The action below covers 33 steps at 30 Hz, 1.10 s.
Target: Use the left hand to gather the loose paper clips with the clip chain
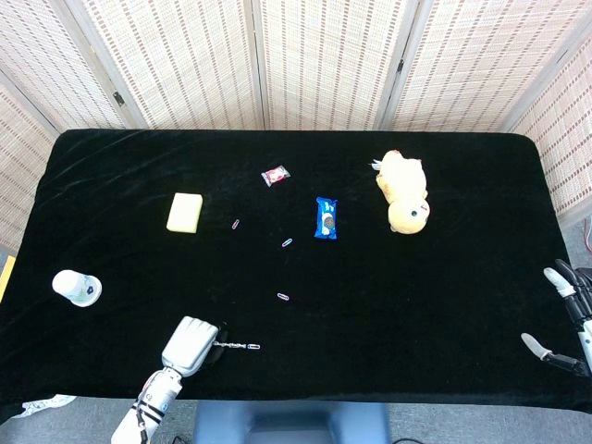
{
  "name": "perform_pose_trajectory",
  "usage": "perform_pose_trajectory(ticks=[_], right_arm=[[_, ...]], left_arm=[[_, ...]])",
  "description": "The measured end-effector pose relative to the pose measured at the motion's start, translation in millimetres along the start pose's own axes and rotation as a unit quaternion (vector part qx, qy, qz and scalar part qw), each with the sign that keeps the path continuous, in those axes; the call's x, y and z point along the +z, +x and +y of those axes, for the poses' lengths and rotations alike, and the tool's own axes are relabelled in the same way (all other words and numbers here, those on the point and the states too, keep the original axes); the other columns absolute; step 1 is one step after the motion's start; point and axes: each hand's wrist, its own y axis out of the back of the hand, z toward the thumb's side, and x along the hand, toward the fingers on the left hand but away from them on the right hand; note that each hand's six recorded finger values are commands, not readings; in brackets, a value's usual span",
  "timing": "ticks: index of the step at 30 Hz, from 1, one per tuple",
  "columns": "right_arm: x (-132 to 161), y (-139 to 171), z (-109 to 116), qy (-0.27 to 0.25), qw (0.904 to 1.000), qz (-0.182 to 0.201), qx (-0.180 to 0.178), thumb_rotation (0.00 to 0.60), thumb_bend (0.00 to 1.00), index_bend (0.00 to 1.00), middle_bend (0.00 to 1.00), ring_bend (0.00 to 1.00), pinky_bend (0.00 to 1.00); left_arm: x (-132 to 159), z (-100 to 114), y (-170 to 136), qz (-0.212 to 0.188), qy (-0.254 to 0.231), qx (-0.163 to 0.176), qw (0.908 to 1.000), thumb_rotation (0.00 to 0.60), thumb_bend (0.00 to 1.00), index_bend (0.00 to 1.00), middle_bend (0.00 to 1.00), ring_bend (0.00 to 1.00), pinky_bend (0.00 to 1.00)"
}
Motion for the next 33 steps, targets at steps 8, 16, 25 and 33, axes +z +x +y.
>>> perform_pose_trajectory(ticks=[8,16,25,33], right_arm=[[-3.6,2.4,3.6,-0.003,1.0000,-0.007,-0.006,0.600,0.24,0.00,0.00,0.03,0.00],[-4.4,4.6,5.0,-0.002,0.9999,-0.009,-0.009,0.600,0.24,0.00,0.00,0.03,0.00],[-6.0,3.3,5.4,-0.003,0.9999,-0.013,-0.010,0.600,0.24,0.00,0.00,0.03,0.00],[-8.7,0.8,5.4,-0.003,0.9997,-0.020,-0.011,0.600,0.24,0.00,0.00,0.03,0.00]], left_arm=[[9.1,-4.1,8.5,-0.018,0.000,-0.011,0.9998,0.600,0.65,0.81,1.00,1.00,1.00],[8.8,-7.5,14.7,-0.021,0.011,-0.015,0.9996,0.600,0.65,0.81,1.00,1.00,1.00],[0.0,6.9,18.7,-0.013,0.019,0.004,0.9997,0.600,0.65,0.81,1.00,1.00,1.00],[-14.5,30.4,28.1,-0.002,0.027,0.032,0.9991,0.600,0.65,0.81,1.00,1.00,1.00]])
